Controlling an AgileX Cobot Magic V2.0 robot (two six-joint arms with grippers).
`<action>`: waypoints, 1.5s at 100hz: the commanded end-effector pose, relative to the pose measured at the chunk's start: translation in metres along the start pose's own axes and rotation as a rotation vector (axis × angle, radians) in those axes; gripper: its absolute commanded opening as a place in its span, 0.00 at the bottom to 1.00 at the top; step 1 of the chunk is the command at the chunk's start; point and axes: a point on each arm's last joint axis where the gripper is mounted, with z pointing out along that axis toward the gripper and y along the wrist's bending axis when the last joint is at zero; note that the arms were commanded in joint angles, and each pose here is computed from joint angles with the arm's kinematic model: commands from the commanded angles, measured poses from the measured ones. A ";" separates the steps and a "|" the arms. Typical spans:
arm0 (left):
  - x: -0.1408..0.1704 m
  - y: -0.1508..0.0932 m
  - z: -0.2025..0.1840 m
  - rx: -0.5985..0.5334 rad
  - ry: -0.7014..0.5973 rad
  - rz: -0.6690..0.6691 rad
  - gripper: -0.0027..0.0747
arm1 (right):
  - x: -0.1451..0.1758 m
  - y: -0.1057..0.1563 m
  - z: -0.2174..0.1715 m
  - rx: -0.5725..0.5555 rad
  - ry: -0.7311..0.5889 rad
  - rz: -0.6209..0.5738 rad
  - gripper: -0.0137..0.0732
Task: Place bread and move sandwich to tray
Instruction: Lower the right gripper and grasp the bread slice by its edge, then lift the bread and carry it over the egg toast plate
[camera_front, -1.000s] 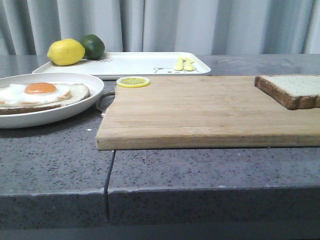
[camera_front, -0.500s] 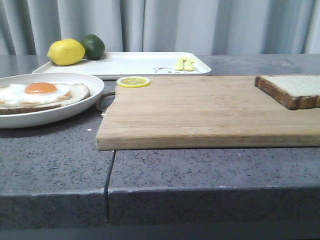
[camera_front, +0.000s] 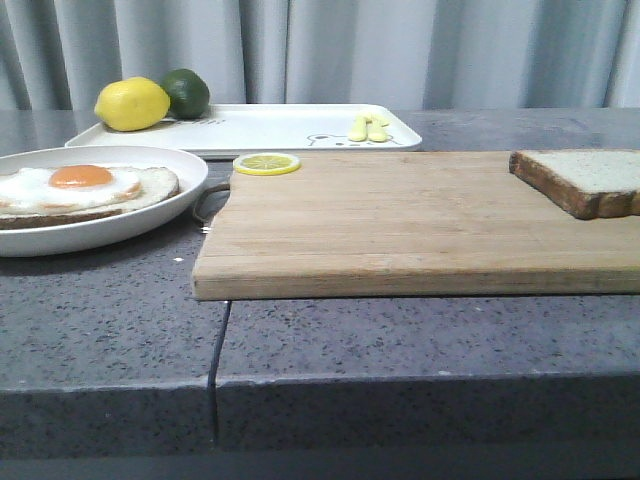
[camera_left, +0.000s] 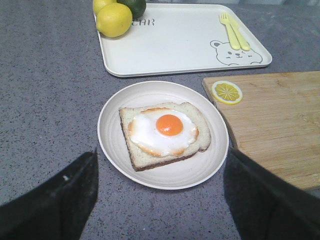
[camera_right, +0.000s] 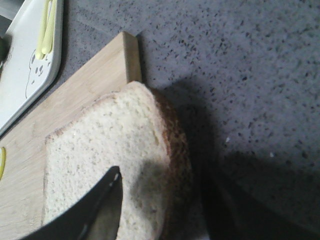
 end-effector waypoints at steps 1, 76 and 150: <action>-0.014 -0.004 -0.004 0.021 -0.087 -0.011 0.67 | -0.007 0.012 -0.004 -0.071 -0.033 -0.013 0.60; -0.014 -0.004 -0.004 0.021 -0.087 -0.011 0.67 | -0.004 0.013 -0.002 -0.118 0.003 -0.001 0.59; -0.014 -0.004 -0.004 0.021 -0.087 -0.011 0.67 | -0.004 0.013 -0.002 -0.118 0.013 -0.014 0.08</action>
